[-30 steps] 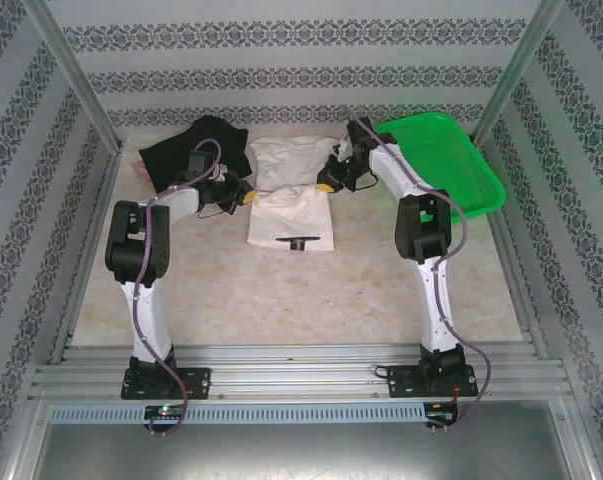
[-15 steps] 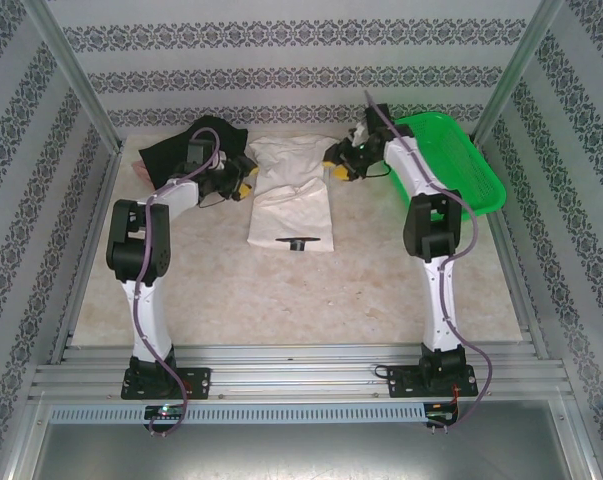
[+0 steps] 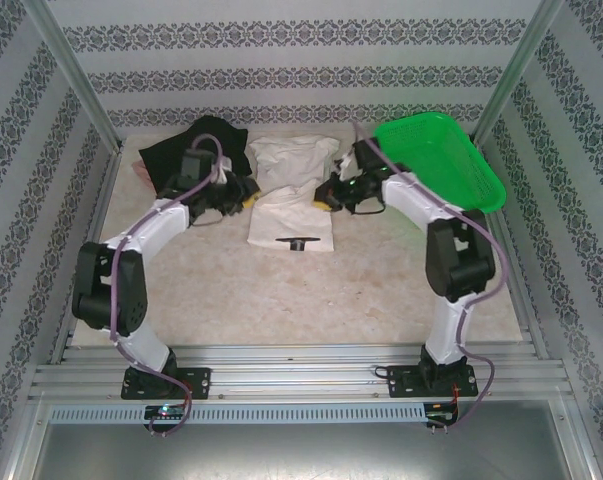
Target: Fold and stack the t-shirts
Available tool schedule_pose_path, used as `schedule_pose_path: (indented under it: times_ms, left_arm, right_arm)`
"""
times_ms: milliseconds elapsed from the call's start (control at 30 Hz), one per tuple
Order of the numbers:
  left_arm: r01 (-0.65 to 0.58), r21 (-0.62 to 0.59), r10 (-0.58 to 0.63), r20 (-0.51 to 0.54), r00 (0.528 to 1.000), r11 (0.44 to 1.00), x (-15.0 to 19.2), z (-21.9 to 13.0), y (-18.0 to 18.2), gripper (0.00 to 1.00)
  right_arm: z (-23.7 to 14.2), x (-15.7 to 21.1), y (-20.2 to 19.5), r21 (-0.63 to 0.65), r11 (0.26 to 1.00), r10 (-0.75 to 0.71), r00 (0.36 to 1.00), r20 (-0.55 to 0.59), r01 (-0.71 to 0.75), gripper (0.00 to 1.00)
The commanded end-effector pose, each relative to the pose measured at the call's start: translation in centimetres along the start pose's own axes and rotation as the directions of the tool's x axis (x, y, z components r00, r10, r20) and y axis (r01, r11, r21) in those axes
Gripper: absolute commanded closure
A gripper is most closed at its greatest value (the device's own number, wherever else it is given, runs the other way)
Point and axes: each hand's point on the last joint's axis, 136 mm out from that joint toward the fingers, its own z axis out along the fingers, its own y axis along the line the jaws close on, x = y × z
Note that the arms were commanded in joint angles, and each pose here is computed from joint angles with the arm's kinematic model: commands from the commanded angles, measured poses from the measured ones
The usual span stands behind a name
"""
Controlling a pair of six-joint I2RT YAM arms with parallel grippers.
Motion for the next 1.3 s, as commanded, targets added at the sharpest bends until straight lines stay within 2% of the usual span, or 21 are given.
schedule_pose_path:
  times_ms: [0, 167, 333, 467, 733, 833, 967, 1067, 1167, 1267]
  left_arm:
    - [0.022, -0.120, -0.030, -0.069, 0.997, 0.993, 2.2, 2.6, 4.7, 0.81]
    - [0.021, -0.126, -0.035, -0.110, 0.993, 0.992, 2.0, 6.1, 5.4, 0.87]
    - [0.027, -0.152, -0.040, -0.083, 0.996, 0.988, 0.1, 8.5, 6.3, 0.87]
    - [0.004, -0.162, -0.014, -0.057, 0.998, 0.987, -2.3, 9.7, 5.3, 0.84]
    - [-0.029, -0.220, 0.039, 0.040, 0.998, 0.975, -8.5, 11.6, 5.6, 0.76]
    - [-0.038, -0.181, 0.055, 0.091, 0.994, 0.983, -10.9, 12.0, 3.9, 0.72]
    - [-0.069, -0.068, 0.079, 0.159, 0.984, 0.995, -13.6, 11.2, -1.0, 0.62]
    - [-0.130, 0.006, 0.127, 0.189, 0.974, 0.991, -13.9, 8.7, -5.2, 0.54]
    - [-0.145, -0.005, 0.144, 0.191, 0.971, 0.989, -13.0, 6.3, -5.9, 0.46]
    - [-0.132, -0.023, 0.134, 0.160, 0.978, 0.991, -10.8, 4.9, -4.6, 0.44]
  right_arm:
    - [3.2, -1.0, -0.8, -0.022, 1.000, 0.014, 1.000, 0.010, -0.014, 0.96]
    - [6.4, -3.0, -2.1, -0.005, 0.999, 0.053, 0.998, 0.021, -0.053, 0.98]
    - [8.4, -6.3, -3.3, -0.016, 0.993, 0.118, 0.991, 0.067, -0.117, 0.99]
    - [8.8, -9.0, -2.2, -0.044, 0.992, 0.121, 0.987, 0.106, -0.117, 0.98]
    - [8.3, -13.6, -3.6, -0.027, 0.989, 0.150, 0.968, 0.203, -0.147, 0.97]
    - [7.3, -15.4, -3.6, -0.033, 0.989, 0.146, 0.955, 0.259, -0.143, 0.96]
    - [5.4, -17.7, -3.2, -0.041, 0.991, 0.132, 0.934, 0.333, -0.126, 0.96]
    - [4.0, -18.0, -1.2, -0.074, 0.995, 0.093, 0.934, 0.346, -0.071, 0.94]
    - [2.0, -17.0, 0.1, -0.033, 0.999, 0.026, 0.930, 0.367, -0.015, 0.92]
    - [0.2, -15.5, 0.9, -0.025, 1.000, -0.004, 0.925, 0.379, 0.015, 0.90]
